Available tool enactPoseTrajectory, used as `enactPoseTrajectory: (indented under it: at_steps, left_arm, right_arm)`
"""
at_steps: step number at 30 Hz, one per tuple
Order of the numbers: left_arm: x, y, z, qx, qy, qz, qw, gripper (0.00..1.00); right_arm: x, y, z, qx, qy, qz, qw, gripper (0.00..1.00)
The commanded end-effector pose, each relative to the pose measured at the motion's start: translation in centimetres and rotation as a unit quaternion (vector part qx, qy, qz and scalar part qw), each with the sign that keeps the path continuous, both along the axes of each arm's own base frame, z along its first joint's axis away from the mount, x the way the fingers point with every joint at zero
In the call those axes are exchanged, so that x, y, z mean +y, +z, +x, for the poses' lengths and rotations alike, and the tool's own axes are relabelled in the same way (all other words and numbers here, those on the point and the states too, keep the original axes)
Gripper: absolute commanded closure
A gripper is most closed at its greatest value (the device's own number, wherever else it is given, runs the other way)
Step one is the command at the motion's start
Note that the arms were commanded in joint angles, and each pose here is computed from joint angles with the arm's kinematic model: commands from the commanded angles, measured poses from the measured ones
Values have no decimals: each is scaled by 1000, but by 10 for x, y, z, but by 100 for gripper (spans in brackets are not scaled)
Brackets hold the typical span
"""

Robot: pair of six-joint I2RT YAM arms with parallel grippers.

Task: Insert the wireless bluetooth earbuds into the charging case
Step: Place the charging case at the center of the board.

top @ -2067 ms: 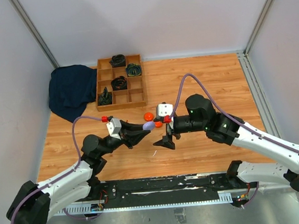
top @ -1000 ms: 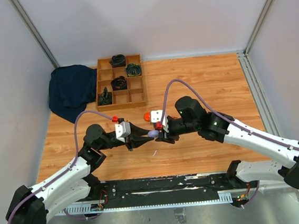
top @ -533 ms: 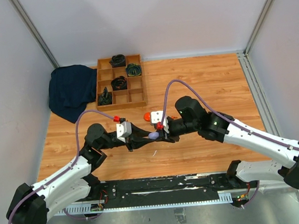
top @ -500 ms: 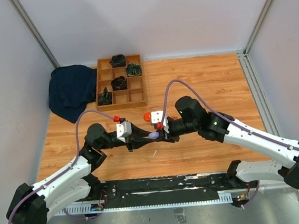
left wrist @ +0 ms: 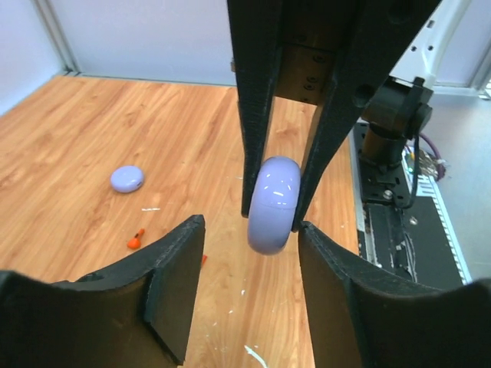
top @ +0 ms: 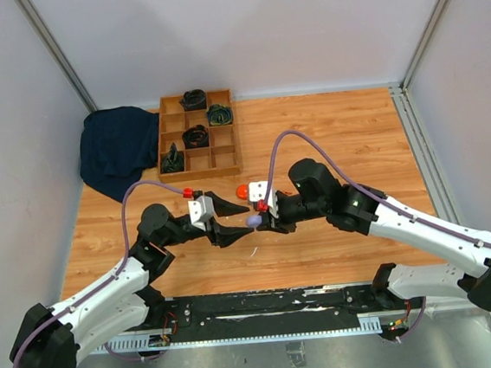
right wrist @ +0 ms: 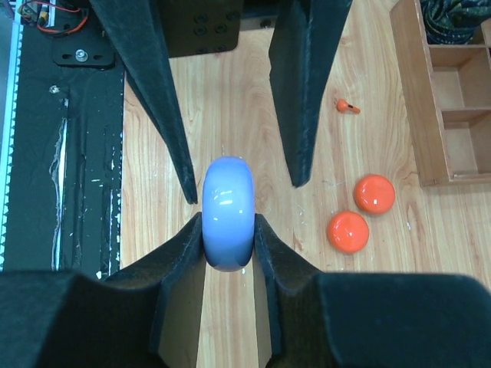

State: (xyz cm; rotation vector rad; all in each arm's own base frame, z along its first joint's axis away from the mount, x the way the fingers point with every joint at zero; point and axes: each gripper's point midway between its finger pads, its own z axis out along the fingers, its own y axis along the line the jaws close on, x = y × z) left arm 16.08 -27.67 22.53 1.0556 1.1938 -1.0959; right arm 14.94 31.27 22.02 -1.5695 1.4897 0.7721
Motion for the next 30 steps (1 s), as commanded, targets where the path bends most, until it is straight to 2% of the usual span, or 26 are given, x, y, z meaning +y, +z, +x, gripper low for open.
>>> enactPoseTrajectory:
  at_steps: [1, 6, 8, 11, 14, 19, 27, 30]
  left_arm:
    - [7, 14, 14, -15, 50, -25, 998, 40]
    - [19, 11, 28, 2, 113, -39, 993, 28]
    - [24, 13, 34, 13, 138, -55, 989, 20]
    - [31, 12, 39, 39, 167, -76, 982, 14]
    - [38, 9, 43, 72, 194, -97, 974, 12]
    - [51, -7, 47, 141, 235, -122, 954, 9]
    - [61, -34, 56, 198, 283, -98, 933, 2]
    - [66, -42, 62, 208, 308, -85, 924, 1]
  right_arm:
    - [-14, 10, 13, -1, -53, -4, 999, 99]
    - [-37, -6, 34, 50, -142, -17, 988, 99]
    - [-50, -15, 48, 80, -193, -20, 978, 99]
    - [-73, -33, 70, 128, -278, -27, 952, 99]
    - [-99, -54, 88, 181, -351, -27, 918, 99]
    - [-145, -89, 119, 247, -469, -8, 848, 99]
    - [-200, -132, 161, 346, -582, 57, 734, 99]
    - [-217, -145, 178, 363, -611, 69, 700, 98]
